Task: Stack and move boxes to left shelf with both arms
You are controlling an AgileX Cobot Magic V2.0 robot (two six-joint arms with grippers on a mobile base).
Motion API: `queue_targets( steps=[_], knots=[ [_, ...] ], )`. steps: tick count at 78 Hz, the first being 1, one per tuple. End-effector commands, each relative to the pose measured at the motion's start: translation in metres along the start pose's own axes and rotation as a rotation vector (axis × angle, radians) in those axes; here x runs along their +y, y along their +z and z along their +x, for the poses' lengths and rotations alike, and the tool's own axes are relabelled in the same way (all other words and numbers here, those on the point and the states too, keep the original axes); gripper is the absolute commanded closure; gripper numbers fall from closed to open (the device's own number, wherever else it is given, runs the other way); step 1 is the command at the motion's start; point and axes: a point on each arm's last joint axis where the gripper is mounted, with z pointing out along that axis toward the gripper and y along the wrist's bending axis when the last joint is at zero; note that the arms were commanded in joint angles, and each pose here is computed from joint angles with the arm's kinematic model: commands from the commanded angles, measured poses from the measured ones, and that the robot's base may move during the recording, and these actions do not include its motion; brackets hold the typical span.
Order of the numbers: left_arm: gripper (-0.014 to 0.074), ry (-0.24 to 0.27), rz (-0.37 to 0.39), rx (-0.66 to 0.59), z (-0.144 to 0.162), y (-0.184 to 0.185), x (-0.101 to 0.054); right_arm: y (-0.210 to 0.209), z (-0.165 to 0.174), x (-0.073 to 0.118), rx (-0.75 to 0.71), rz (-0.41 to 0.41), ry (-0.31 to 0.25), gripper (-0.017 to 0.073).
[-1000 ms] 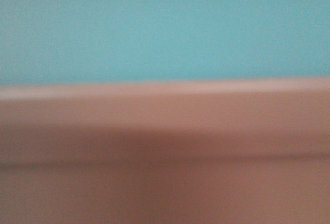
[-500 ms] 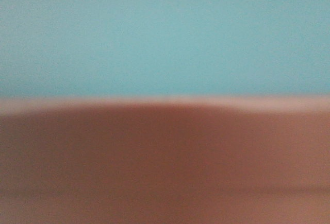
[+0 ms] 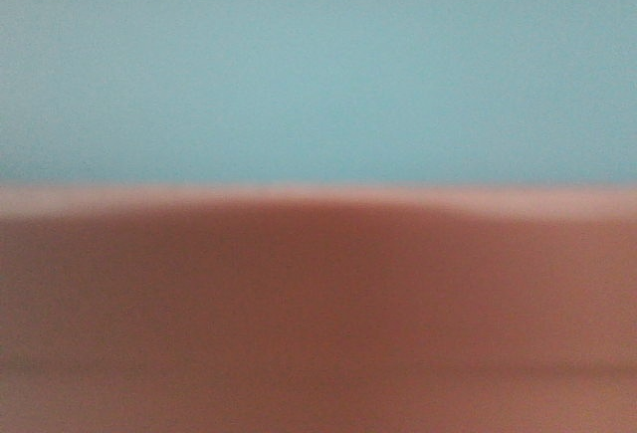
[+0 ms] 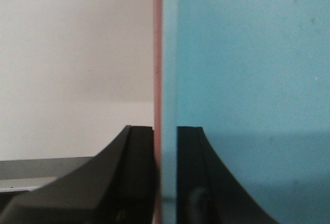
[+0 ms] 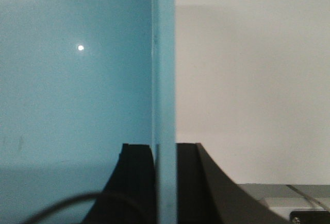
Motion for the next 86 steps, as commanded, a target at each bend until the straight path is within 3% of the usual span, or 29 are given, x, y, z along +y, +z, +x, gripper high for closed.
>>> queue_targets(
  steps=[1,86],
  knots=[
    [0.0596,0.021,0.006,-0.001,0.0055,-0.0171,0.0035,-0.0162,-0.0031,-0.0077,-0.045,0.009,0.0,0.0506],
    [0.0596,0.017,0.016,0.009,0.0064,-0.0171,0.0027,-0.0162,-0.0031,-0.0076,-0.045,0.009,0.0,0.0506]
  ],
)
